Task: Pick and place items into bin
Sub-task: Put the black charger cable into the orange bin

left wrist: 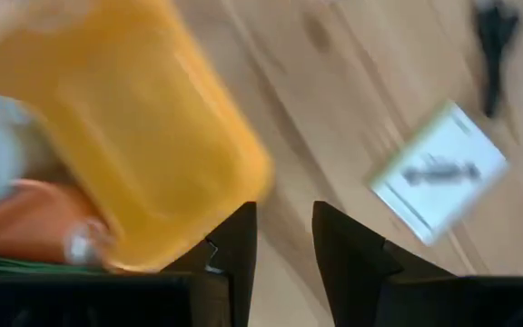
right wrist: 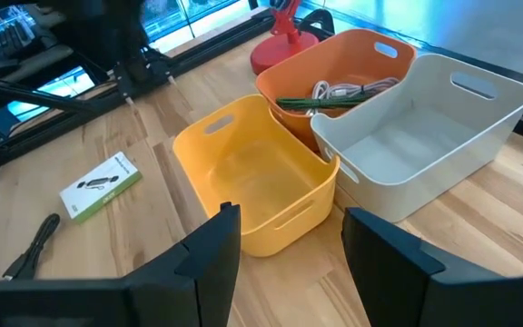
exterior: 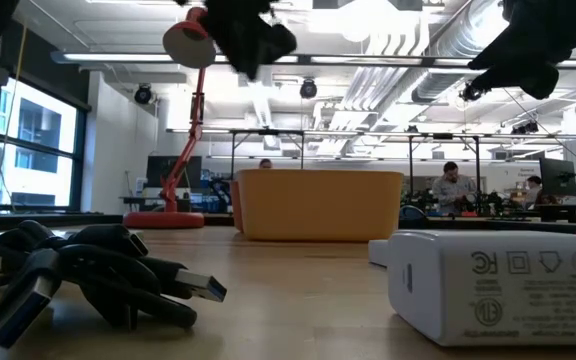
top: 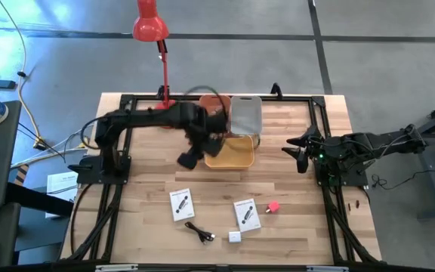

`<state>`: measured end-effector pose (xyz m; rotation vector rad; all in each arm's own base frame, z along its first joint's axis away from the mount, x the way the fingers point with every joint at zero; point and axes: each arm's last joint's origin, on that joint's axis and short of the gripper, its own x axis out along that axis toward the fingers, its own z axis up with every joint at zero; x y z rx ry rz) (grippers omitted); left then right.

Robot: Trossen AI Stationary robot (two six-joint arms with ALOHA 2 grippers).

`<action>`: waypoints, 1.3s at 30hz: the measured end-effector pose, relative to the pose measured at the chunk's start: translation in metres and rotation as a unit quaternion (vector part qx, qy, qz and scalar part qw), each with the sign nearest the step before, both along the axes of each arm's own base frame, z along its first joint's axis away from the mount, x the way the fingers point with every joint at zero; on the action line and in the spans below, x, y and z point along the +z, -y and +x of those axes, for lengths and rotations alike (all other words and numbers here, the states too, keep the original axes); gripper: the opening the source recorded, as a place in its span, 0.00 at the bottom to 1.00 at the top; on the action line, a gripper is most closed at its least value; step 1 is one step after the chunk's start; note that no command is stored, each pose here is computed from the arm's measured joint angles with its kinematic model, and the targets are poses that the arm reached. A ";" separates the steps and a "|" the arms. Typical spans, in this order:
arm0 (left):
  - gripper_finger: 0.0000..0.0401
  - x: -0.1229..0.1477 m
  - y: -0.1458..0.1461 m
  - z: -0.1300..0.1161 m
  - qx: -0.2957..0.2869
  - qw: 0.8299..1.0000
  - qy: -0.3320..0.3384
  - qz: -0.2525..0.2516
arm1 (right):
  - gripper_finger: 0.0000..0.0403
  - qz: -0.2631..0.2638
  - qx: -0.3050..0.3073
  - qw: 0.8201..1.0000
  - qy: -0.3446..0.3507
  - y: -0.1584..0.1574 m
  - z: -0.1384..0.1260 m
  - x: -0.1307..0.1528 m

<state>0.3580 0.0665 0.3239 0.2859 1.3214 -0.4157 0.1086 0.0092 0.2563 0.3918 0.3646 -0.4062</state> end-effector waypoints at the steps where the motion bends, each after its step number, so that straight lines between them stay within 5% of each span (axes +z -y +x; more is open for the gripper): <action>1: 0.24 -0.001 0.010 -0.001 -0.011 1.000 -0.015 0.005 | 0.45 0.000 0.000 1.000 0.000 0.000 0.000 0.000; 12: 0.24 -0.001 0.112 -0.002 -0.089 0.995 -0.038 0.030 | 0.45 -0.007 0.005 1.000 -0.003 0.000 0.000 0.000; 21: 0.22 -0.002 0.174 0.001 -0.127 0.990 0.043 0.046 | 0.45 -0.006 0.028 1.000 -0.008 -0.001 0.000 0.000; 30: 0.21 -0.054 0.210 -0.006 -0.105 0.993 0.025 0.041 | 0.45 0.006 0.071 0.997 -0.017 -0.004 0.000 -0.001; 39: 0.21 -0.098 0.235 -0.007 -0.068 0.993 0.088 0.028 | 0.45 0.013 0.085 0.996 -0.019 -0.005 0.000 -0.002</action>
